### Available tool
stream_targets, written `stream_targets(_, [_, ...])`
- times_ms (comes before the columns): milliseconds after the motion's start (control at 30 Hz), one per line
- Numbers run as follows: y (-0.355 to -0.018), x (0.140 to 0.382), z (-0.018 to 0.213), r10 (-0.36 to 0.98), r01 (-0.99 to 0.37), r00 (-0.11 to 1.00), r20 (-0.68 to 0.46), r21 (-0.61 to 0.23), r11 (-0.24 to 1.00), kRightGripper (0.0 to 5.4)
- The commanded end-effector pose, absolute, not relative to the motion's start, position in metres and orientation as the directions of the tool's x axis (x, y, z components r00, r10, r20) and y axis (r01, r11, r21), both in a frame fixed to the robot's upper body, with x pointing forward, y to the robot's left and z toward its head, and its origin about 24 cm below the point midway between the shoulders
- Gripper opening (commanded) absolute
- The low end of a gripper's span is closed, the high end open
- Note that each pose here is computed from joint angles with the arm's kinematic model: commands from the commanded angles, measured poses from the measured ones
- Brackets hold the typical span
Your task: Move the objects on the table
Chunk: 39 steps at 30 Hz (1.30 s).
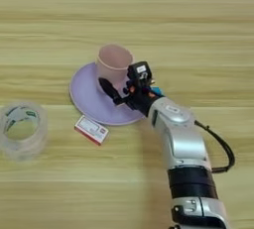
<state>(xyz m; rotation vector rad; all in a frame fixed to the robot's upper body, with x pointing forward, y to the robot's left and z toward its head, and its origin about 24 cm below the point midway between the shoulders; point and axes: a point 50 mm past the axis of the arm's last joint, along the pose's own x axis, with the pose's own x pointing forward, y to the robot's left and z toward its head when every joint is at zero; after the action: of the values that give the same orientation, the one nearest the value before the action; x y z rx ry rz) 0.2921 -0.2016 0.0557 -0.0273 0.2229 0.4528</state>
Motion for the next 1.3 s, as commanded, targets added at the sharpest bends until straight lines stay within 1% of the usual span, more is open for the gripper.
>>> stream_targets(33, [-0.202, 0.301, 0.083, 0.429, -0.439, 0.893, -0.133, -0.051, 0.897, 4.07])
stream_targets(200, [-0.202, 0.299, 0.076, 0.427, -0.438, 0.89, -0.157, -0.042, 0.898, 4.07])
stream_targets(300, [-0.2, 0.298, 0.074, 0.427, -0.439, 0.89, -0.163, -0.047, 0.897, 4.62])
stream_targets(400, [-0.201, 0.297, 0.076, 0.419, -0.431, 0.895, -0.153, -0.056, 0.901, 5.04])
stream_targets(500, [-0.203, 0.296, 0.079, 0.416, -0.429, 0.897, -0.145, -0.066, 0.901, 5.34])
stream_targets(600, [-0.205, 0.292, 0.081, 0.415, -0.429, 0.898, -0.145, -0.084, 0.899, 5.34])
stream_targets(700, [-0.208, 0.284, 0.083, 0.425, -0.445, 0.891, -0.159, -0.12, 0.887, 5.34])
stream_targets(867, [-0.209, 0.264, 0.081, 0.494, -0.535, 0.84, -0.224, -0.192, 0.823, 5.34])
stream_targets(933, [-0.212, 0.252, 0.08, 0.548, -0.599, 0.793, -0.264, -0.175, 0.782, 5.34])
stream_targets(1033, [-0.216, 0.239, 0.083, 0.617, -0.67, 0.726, -0.304, -0.108, 0.735, 5.34])
stream_targets(1167, [-0.22, 0.23, 0.091, 0.67, -0.705, 0.674, -0.311, 0.003, 0.71, 5.34])
stream_targets(1300, [-0.219, 0.226, 0.106, 0.701, -0.72, 0.657, -0.279, 0.043, 0.692, 5.34])
